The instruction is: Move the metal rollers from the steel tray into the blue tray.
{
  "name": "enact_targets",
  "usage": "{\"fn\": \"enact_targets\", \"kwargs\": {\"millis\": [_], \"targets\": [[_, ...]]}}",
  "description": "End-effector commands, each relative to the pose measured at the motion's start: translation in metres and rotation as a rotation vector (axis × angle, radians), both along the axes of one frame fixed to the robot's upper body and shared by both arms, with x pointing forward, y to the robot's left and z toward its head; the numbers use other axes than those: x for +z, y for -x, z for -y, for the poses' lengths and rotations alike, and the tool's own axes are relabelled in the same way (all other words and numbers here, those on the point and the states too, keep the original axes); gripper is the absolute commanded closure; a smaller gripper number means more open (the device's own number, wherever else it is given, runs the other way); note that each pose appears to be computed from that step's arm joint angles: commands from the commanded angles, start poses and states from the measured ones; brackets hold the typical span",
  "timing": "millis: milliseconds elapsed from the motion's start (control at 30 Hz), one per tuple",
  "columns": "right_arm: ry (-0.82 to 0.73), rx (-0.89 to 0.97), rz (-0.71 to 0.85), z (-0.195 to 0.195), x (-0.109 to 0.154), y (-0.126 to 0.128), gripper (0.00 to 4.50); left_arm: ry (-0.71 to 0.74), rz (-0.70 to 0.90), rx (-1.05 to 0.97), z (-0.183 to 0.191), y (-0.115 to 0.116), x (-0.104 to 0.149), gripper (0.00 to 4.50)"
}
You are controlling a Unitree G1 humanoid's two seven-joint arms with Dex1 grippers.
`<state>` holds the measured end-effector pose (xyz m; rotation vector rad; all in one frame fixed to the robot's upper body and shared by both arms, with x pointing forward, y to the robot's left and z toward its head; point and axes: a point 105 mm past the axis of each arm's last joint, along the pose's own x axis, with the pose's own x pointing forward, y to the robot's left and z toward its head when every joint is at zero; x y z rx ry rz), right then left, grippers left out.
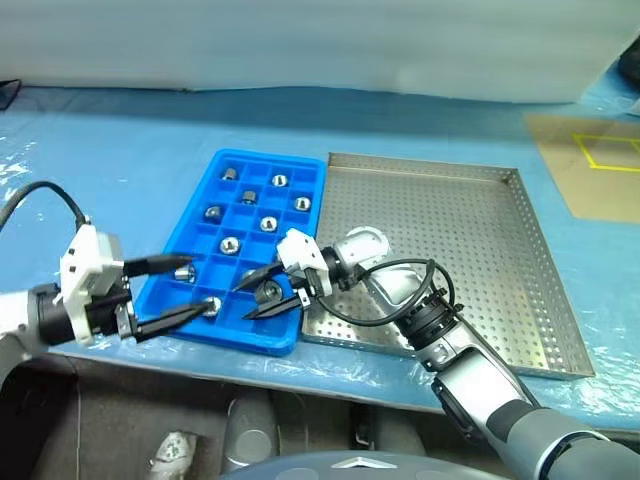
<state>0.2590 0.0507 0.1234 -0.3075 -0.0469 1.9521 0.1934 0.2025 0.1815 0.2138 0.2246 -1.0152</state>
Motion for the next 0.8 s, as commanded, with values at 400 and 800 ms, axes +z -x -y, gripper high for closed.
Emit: {"fn": "enact_targets", "kwargs": {"millis": [400,800], "targets": [[0.035,0.003,0.056,0.011,-0.012,-0.012,2.79,0.035,0.019,-0.062,0.028,0.016,0.007,0.41],[0.084,-0.009,0.032,0.026,-0.012,-0.011,0.83,0.045,0.037,-0.086,0.027,-0.001,0.008,0.41]]}}
